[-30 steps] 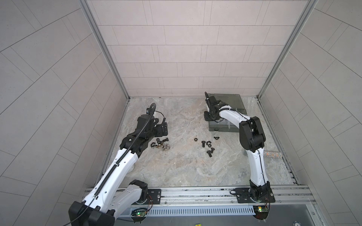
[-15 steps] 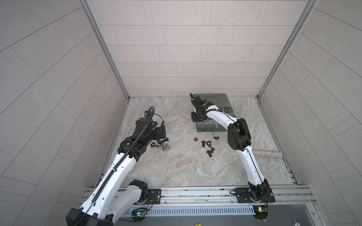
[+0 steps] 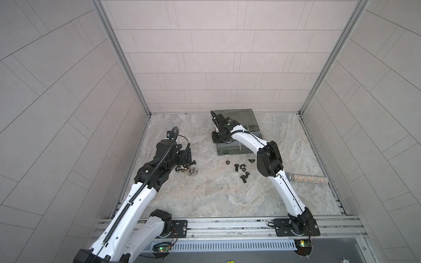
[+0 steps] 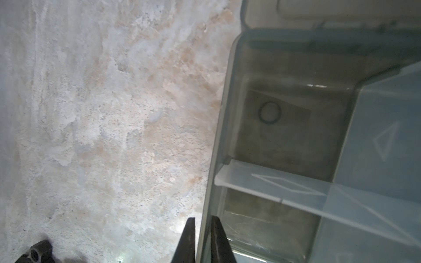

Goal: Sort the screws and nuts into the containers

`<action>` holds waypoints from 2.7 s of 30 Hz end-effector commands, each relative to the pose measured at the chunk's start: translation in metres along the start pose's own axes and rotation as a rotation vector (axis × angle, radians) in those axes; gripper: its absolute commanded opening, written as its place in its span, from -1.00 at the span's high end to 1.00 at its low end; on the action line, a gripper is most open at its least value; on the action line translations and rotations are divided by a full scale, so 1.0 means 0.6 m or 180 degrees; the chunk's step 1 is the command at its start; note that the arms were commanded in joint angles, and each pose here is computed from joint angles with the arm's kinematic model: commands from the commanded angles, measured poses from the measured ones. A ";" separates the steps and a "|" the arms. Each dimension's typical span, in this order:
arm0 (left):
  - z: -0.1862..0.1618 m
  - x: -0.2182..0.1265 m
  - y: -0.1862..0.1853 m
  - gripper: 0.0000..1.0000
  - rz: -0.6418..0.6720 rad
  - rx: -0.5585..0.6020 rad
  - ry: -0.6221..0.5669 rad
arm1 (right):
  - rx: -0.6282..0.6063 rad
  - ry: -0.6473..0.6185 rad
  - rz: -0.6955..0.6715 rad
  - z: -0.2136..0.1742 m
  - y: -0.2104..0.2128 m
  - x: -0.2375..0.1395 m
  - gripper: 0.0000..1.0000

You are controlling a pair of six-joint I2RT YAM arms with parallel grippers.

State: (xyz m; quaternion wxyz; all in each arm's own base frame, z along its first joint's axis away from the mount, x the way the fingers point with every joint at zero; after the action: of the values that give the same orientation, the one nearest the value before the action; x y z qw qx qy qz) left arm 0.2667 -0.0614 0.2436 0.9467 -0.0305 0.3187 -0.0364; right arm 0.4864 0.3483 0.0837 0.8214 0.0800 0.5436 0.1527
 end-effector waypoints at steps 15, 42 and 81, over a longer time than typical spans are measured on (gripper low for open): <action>0.013 0.004 -0.010 -1.00 -0.0051 0.0074 0.0023 | -0.0490 -0.0331 0.0174 0.030 0.030 -0.160 0.15; 0.040 0.231 -0.209 -1.00 -0.1133 0.0182 0.1371 | 0.0170 0.0284 -0.0218 -0.295 -0.245 -0.317 0.21; 0.039 0.044 -0.333 -1.00 -0.2454 0.0956 0.0823 | 0.0749 0.0780 -0.0367 -0.370 -0.217 -0.183 0.33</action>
State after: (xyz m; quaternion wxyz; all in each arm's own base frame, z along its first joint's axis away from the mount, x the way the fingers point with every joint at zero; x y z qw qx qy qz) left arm 0.2967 -0.2574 0.2620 0.8144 -0.0092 0.3972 -0.4229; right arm 0.2609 0.1784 0.0530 0.7392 0.1145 0.6610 0.0598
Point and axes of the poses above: each gripper's point midway between its finger pads, its own x axis out along the fingers, its own y axis along the line the jaws close on, z = x × y, the point moved 2 cm from there along -x, back along the fingers, and after that the axes turned 2 degrees about x, right-handed, at the moved point
